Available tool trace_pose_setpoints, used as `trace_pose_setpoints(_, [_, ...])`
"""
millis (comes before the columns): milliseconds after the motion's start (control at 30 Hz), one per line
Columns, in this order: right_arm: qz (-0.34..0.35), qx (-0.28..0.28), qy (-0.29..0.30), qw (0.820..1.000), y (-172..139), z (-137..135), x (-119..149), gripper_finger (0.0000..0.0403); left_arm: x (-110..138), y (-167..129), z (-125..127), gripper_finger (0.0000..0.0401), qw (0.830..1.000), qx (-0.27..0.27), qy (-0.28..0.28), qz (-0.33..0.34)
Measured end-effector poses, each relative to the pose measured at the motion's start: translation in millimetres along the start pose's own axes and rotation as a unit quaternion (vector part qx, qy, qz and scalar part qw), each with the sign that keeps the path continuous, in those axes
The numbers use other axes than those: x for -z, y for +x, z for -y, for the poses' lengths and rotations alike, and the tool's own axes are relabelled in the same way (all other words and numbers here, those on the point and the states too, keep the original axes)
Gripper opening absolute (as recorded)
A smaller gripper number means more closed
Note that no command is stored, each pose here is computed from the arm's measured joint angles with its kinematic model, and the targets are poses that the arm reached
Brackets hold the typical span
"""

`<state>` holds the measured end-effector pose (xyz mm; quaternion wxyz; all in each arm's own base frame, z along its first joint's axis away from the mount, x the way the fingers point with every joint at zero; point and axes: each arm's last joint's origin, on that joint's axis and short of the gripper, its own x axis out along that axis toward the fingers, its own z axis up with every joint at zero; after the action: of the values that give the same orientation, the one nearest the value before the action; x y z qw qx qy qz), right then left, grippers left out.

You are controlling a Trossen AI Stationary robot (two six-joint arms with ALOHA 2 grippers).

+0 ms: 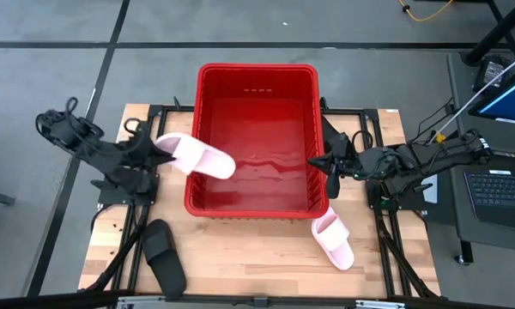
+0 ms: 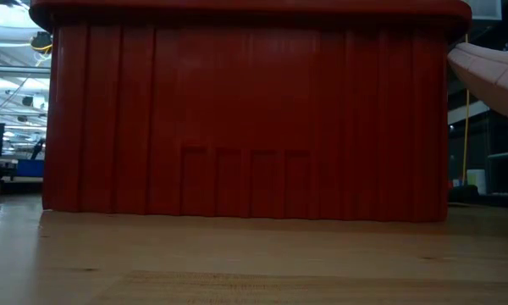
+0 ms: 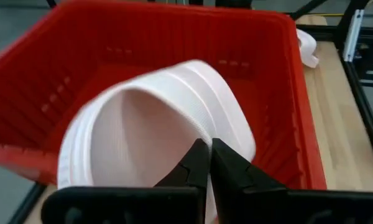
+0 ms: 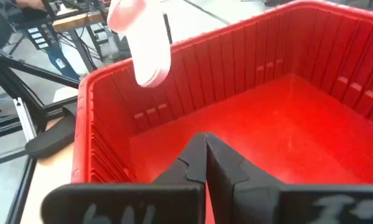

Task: Pick and place slides into bin
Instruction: Put the left pink slide into the bin

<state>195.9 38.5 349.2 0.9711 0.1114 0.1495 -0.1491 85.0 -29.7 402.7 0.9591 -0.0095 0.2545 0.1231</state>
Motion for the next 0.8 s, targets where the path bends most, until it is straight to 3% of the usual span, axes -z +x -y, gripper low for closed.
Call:
trace_pose_setpoints(100, [0.008, -0.003, -0.01, 1.0, 0, -1, -2, 0.0006, -6, 4, 6, 0.0003, 1.0, -0.002, 0.013, 0.01])
trace_pose_setpoints(333, [0.049, -0.019, -0.015, 0.999, -1, -4, -10, 0.0006, -28, 2, 13, 0.0003, 0.999, 0.01, -0.02, 0.05])
trace_pose_setpoints(567, [0.102, -0.042, -0.056, 0.992, -4, -8, -25, 0.0006, -51, 14, 14, 0.0003, 0.998, -0.029, -0.04, 0.042])
trace_pose_setpoints(800, [0.135, -0.044, -0.079, 0.987, -15, -10, -46, 0.0006, -73, 36, 7, 0.0003, 0.998, -0.06, -0.023, 0.018])
